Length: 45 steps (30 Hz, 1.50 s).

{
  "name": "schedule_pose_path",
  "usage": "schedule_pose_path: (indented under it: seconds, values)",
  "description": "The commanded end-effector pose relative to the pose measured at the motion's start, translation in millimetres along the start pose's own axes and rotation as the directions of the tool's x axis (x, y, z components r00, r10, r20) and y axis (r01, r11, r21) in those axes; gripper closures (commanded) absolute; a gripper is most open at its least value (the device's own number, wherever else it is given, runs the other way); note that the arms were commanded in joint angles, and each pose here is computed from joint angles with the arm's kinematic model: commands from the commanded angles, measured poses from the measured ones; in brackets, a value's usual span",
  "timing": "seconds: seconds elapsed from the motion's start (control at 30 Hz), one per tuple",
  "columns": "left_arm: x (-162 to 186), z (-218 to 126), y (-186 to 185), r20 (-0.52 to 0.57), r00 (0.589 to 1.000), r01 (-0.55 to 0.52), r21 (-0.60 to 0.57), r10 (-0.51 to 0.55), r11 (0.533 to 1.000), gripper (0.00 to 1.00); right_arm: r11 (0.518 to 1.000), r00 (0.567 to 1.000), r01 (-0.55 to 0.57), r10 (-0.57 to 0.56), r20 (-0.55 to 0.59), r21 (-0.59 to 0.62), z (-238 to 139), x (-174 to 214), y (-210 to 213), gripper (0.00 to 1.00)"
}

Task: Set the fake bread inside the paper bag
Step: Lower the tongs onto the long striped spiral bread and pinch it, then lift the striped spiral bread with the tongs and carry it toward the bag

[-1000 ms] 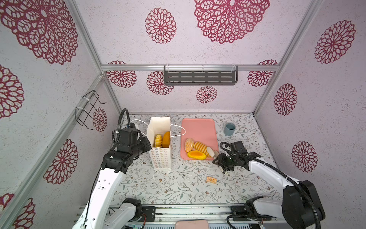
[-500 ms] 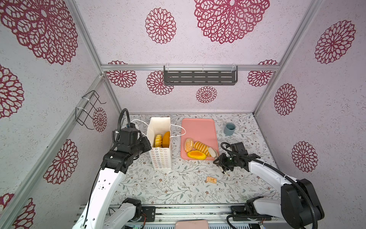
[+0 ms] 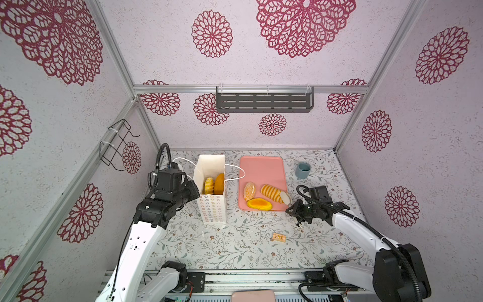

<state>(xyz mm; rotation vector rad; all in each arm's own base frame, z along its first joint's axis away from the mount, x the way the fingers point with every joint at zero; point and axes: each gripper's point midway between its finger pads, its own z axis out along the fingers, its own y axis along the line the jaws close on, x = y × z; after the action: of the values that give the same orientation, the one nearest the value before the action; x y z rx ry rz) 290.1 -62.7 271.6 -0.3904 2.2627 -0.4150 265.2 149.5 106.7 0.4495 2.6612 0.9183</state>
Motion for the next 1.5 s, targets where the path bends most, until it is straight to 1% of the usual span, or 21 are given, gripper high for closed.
schedule_pose_path:
  seconds: [0.0,0.23,0.37,0.47,0.57,0.67,0.8,0.9,0.93,1.03,1.2,1.33,1.47]
  values:
    - [-3.8,-2.8,1.1,0.009,1.0,0.011,-0.009,-0.01,1.0,0.89,0.994,0.991,0.1,-0.096,0.09,-0.037,-25.7,-19.4,26.4,0.91]
    - [-4.1,-3.0,1.6,0.011,1.0,0.017,-0.012,-0.017,1.0,0.9,0.985,0.978,0.165,-0.158,0.138,-0.041,-45.8,-30.2,44.8,0.99]
    - [-5.1,-4.0,2.1,0.015,1.0,0.017,-0.015,-0.017,1.0,0.91,0.978,0.963,0.203,-0.19,0.19,-0.047,-63.9,-39.0,59.5,1.0]
    - [-4.8,-3.8,2.6,0.014,1.0,0.018,-0.018,-0.018,1.0,0.92,0.969,0.944,0.241,-0.219,0.247,-0.062,-84.9,-48.3,78.4,1.0]
    - [-4.7,-4.0,3.3,0.013,1.0,0.018,-0.022,-0.018,1.0,0.92,0.952,0.916,0.292,-0.249,0.314,-0.094,-110.8,-57.2,103.4,1.0]
    - [-5.1,-4.3,3.5,0.015,1.0,0.019,-0.025,-0.019,1.0,0.87,0.926,0.88,0.354,-0.282,0.383,-0.129,-139.0,-63.8,130.6,1.0]
    - [-5.8,-3.3,3.7,0.015,1.0,0.021,-0.027,-0.02,0.999,0.76,0.882,0.836,0.436,-0.322,0.444,-0.18,-169.6,-64.9,167.8,1.0]
    - [-6.9,-2.6,3.1,0.017,1.0,0.021,-0.027,-0.021,0.999,0.75,0.843,0.812,0.492,-0.355,0.464,-0.215,-181.6,-58.5,194.2,1.0]
    - [-7.0,-2.8,3.1,0.017,1.0,0.022,-0.028,-0.021,0.999,0.75,0.831,0.804,0.509,-0.367,0.468,-0.225,-183.6,-55.6,202.9,1.0]
    - [-7.5,-2.5,2.9,0.017,1.0,0.021,-0.027,-0.021,0.999,0.81,0.795,0.779,0.562,-0.415,0.47,-0.228,-184.7,-43.6,227.5,1.0]
    - [-7.4,-3.3,1.9,0.016,1.0,0.024,-0.022,-0.023,0.999,0.89,0.736,0.742,0.635,-0.495,0.452,-0.237,-174.7,-22.0,264.9,1.0]
    - [-7.5,-5.1,1.6,0.02,1.0,0.024,-0.019,-0.024,1.0,0.95,0.694,0.694,0.695,-0.576,0.432,-0.191,-162.1,-8.0,288.3,1.0]
    - [-6.9,-5.3,0.8,0.019,0.999,0.027,-0.013,-0.026,1.0,0.96,0.649,0.635,0.75,-0.651,0.417,-0.128,-149.9,5.2,308.5,1.0]
